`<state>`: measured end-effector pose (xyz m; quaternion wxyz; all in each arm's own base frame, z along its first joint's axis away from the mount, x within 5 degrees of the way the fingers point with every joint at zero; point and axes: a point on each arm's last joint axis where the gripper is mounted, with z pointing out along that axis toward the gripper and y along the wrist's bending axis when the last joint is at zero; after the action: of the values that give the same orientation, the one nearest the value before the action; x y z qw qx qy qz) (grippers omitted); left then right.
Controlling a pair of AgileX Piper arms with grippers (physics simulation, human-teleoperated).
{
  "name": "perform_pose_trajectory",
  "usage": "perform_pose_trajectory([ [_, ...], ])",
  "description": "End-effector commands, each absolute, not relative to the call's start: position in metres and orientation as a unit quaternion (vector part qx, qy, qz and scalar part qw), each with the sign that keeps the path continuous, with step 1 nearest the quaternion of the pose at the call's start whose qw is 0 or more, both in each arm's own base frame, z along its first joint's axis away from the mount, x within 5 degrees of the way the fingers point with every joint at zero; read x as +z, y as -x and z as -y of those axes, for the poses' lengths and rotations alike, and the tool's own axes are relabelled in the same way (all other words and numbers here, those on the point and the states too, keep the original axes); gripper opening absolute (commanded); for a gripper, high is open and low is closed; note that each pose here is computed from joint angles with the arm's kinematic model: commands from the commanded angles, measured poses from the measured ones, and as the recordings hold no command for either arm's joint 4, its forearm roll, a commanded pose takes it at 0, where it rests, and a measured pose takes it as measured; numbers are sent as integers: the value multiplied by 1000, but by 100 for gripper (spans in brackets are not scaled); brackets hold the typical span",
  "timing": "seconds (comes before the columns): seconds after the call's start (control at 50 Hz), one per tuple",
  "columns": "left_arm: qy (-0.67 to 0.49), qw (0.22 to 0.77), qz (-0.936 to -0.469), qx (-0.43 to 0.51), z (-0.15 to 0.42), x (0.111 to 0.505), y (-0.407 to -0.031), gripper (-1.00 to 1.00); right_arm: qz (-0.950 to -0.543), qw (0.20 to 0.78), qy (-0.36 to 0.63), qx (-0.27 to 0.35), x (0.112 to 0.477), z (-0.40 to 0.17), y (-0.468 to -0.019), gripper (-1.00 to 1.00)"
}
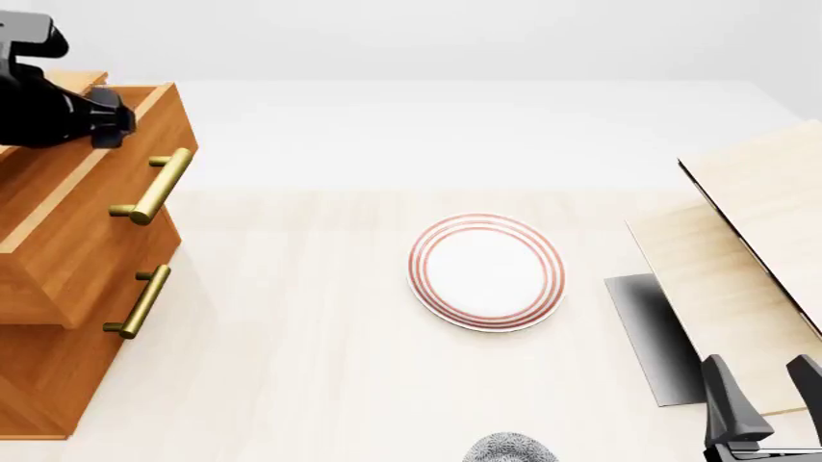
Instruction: Open the top drawer of the cabinet and put the bowl in it.
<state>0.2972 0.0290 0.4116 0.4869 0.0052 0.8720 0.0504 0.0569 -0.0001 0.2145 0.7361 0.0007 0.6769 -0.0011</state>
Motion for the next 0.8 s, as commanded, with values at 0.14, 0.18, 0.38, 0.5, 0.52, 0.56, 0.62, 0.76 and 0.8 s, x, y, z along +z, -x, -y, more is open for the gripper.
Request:
perform_pose_trajectory([
  [0.14,-14,473,-880,48,-25,410,-293,100,-677,736,-1,-1,214,0,-57,100],
  [0.18,-13,474,-879,46,-24,411,-293,100,-677,736,-1,-1,214,0,-57,100],
  [0.38,-12,467,-883,39,-21,405,-298,100,-677,736,-1,-1,214,0,-57,100],
  [0.5,-11,460,-887,35,-19,398,-302,100,-677,736,-1,-1,214,0,-57,100],
  [0.52,-11,459,-888,35,-20,397,-302,100,-677,736,-1,-1,214,0,-57,100],
  [0.56,-9,457,-889,34,-19,395,-303,100,-677,736,-1,-1,214,0,-57,100],
  [0.62,-9,455,-890,32,-18,392,-305,100,-677,736,-1,-1,214,0,-57,100],
  [0.76,-6,448,-893,31,-19,385,-308,100,-677,736,0,-1,214,0,-57,100],
  [0.8,-4,450,-893,30,-19,385,-308,100,-677,736,-1,-1,214,0,-57,100],
])
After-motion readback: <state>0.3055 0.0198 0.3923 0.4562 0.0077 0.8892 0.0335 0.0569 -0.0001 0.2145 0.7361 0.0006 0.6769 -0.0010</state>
